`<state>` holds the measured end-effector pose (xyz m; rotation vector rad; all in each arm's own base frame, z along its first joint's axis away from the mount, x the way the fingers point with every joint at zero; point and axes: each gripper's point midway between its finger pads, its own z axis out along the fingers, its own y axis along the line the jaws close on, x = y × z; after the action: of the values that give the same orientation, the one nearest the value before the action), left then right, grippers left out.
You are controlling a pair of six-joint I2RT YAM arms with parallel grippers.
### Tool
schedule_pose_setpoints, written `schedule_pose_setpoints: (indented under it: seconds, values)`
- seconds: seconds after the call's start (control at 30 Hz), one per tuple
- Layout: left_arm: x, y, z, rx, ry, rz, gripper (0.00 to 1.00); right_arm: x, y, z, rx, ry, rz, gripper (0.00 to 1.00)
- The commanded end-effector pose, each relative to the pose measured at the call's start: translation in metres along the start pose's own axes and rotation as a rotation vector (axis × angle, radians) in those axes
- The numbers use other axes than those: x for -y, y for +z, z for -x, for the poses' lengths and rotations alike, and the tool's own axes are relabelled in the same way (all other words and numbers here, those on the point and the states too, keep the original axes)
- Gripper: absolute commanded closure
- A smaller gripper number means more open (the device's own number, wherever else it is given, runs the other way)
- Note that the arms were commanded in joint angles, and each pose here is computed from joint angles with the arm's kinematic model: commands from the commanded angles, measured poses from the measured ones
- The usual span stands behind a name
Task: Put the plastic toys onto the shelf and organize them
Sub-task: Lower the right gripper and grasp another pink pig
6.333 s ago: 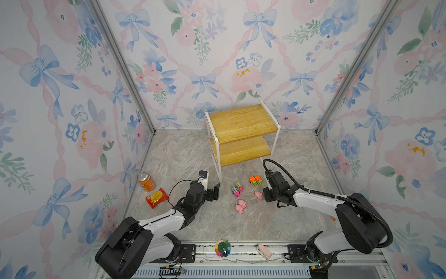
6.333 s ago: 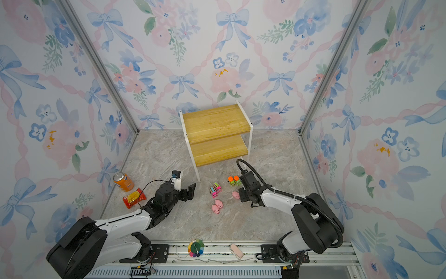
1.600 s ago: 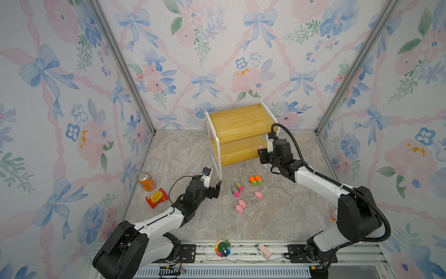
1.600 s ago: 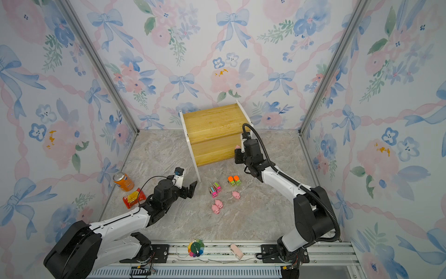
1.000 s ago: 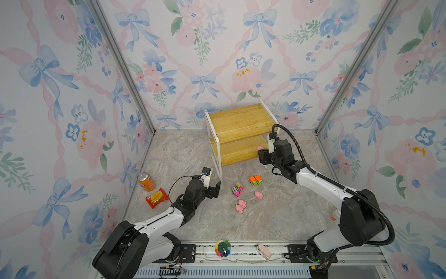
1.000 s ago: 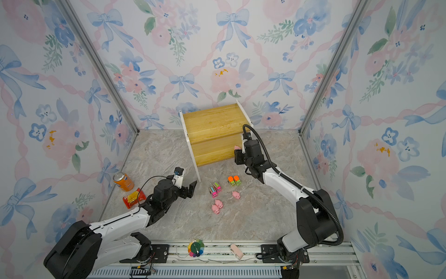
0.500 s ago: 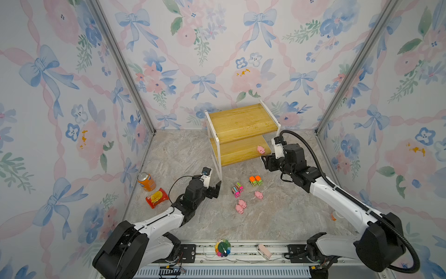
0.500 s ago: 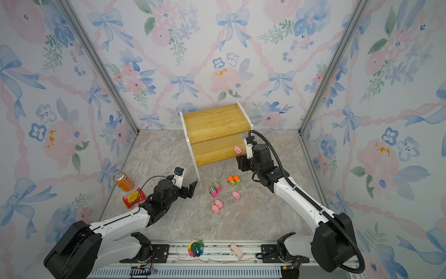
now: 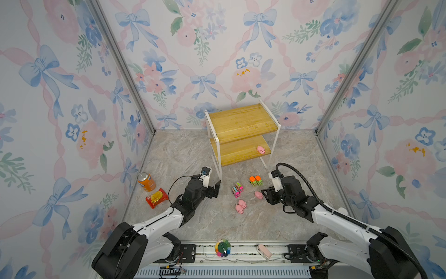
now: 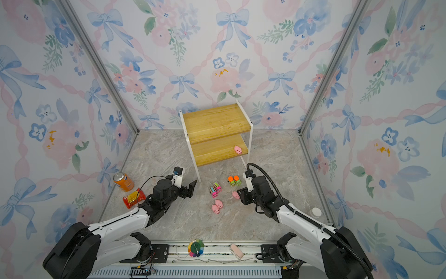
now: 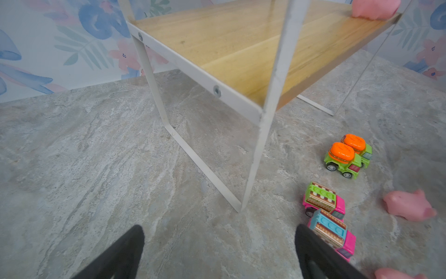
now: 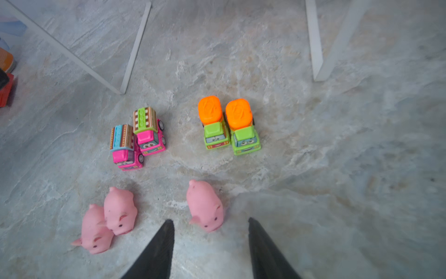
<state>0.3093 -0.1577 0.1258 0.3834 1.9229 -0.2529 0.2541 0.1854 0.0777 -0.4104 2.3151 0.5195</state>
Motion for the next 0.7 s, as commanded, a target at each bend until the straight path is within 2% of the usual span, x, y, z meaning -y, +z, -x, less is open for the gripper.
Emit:
schedule_pose_setpoints:
  seconds: [0.0,0.17,0.4,0.67]
  values:
    - [-0.003,0.000,-0.013,-0.036,-0.023,0.008,0.02,-0.010,0.010,0.001,0.070,0.025,0.027,0.48]
    - [-0.003,-0.002,-0.014,-0.034,-0.034,0.005,0.02,-0.014,0.022,-0.015,0.057,-0.012,0.025,0.49]
    - [-0.002,-0.005,-0.013,-0.025,-0.051,-0.001,0.02,-0.009,0.031,-0.017,0.045,-0.070,0.007,0.51]
    - [-0.001,-0.003,-0.014,-0.033,-0.070,-0.008,0.02,-0.002,0.037,-0.021,0.028,-0.062,0.015,0.54]
